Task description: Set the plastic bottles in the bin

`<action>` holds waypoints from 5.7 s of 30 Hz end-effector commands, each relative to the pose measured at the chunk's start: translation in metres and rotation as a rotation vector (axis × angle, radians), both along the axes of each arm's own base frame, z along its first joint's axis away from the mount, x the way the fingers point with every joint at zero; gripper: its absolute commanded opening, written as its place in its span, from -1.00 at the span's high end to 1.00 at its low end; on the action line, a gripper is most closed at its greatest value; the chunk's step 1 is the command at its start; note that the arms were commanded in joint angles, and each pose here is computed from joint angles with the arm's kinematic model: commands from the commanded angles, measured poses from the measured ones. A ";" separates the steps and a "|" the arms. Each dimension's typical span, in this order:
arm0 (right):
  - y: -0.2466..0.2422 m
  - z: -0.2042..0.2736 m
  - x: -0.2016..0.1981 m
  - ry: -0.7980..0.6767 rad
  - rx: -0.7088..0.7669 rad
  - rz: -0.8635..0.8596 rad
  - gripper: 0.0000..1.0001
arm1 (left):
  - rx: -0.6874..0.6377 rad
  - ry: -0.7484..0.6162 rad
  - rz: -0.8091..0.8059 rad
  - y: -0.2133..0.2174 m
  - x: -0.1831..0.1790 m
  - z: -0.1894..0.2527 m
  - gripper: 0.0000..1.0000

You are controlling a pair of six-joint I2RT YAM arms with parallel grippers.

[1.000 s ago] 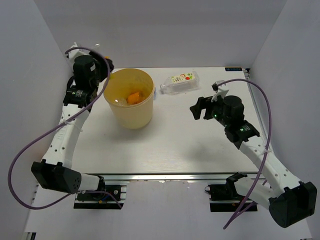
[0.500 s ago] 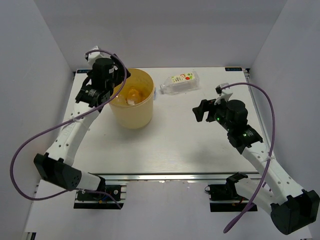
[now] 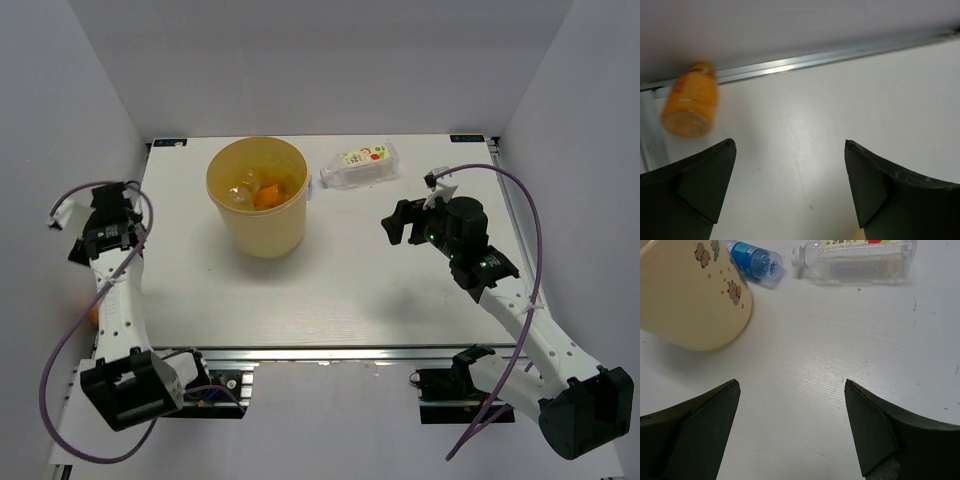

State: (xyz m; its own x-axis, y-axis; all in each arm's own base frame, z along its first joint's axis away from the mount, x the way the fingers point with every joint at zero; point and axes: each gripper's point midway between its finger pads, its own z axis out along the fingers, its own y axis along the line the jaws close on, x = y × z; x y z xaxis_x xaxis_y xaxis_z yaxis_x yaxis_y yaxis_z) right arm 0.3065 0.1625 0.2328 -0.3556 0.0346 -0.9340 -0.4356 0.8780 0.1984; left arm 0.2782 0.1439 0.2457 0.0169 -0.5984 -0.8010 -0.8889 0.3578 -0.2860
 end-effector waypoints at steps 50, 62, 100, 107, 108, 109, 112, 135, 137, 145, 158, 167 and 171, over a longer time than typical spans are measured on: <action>0.012 0.008 -0.008 -0.016 0.041 0.076 -0.79 | -0.385 -0.300 -0.198 -0.011 0.012 -0.033 0.84; 0.028 0.023 -0.010 -0.081 0.016 0.208 -0.79 | -0.231 -0.691 -1.073 -0.199 0.050 0.158 0.81; 0.101 0.011 0.169 -0.345 -0.581 0.688 -0.79 | -0.014 -0.377 -1.062 -0.250 0.110 0.129 -0.96; 0.163 -0.004 0.226 -0.217 -0.232 0.672 -0.79 | -0.002 -0.380 -0.880 -0.204 0.139 0.115 -0.96; 0.170 -0.004 0.230 -0.193 -0.170 0.646 -0.79 | -0.008 -0.389 -0.870 -0.200 0.141 0.115 -0.96; 0.174 -0.003 0.237 -0.203 -0.140 0.628 -0.79 | -0.012 -0.386 -0.864 -0.197 0.143 0.113 -0.96; 0.188 0.008 0.263 -0.228 0.013 0.537 -0.79 | -0.019 -0.348 -0.843 -0.184 0.149 0.098 -0.96; 0.279 -0.116 0.262 -0.062 0.107 0.523 -0.79 | -0.032 -0.202 -0.836 -0.159 0.156 0.029 -0.96; 0.277 -0.122 0.265 -0.041 0.099 0.509 -0.79 | -0.030 -0.202 -0.832 -0.157 0.156 0.029 -0.96; 0.260 -0.144 0.247 -0.020 -0.114 0.610 -0.79 | 0.019 -0.229 -0.833 -0.151 0.150 0.050 -0.96; 0.243 -0.114 0.228 -0.076 -0.212 0.650 0.26 | 0.031 -0.221 -0.797 -0.143 0.140 0.052 -0.96; 0.204 0.053 0.238 -0.299 -0.158 0.368 0.35 | 0.018 -0.340 -0.769 -0.144 0.120 0.102 -0.96; 0.190 0.115 0.214 -0.355 -0.171 0.356 0.32 | -0.056 -0.406 -0.805 -0.159 0.099 0.103 -0.96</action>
State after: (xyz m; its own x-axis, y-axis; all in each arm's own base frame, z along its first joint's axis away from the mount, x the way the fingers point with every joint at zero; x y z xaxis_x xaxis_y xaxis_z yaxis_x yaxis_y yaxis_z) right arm 0.5330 0.3677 0.2622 -0.0937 -0.2553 -0.9623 -0.7710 0.6301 -0.0921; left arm 0.3980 -0.0074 0.3287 -0.1921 -0.5369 -0.8215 -0.2545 0.8357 -0.4866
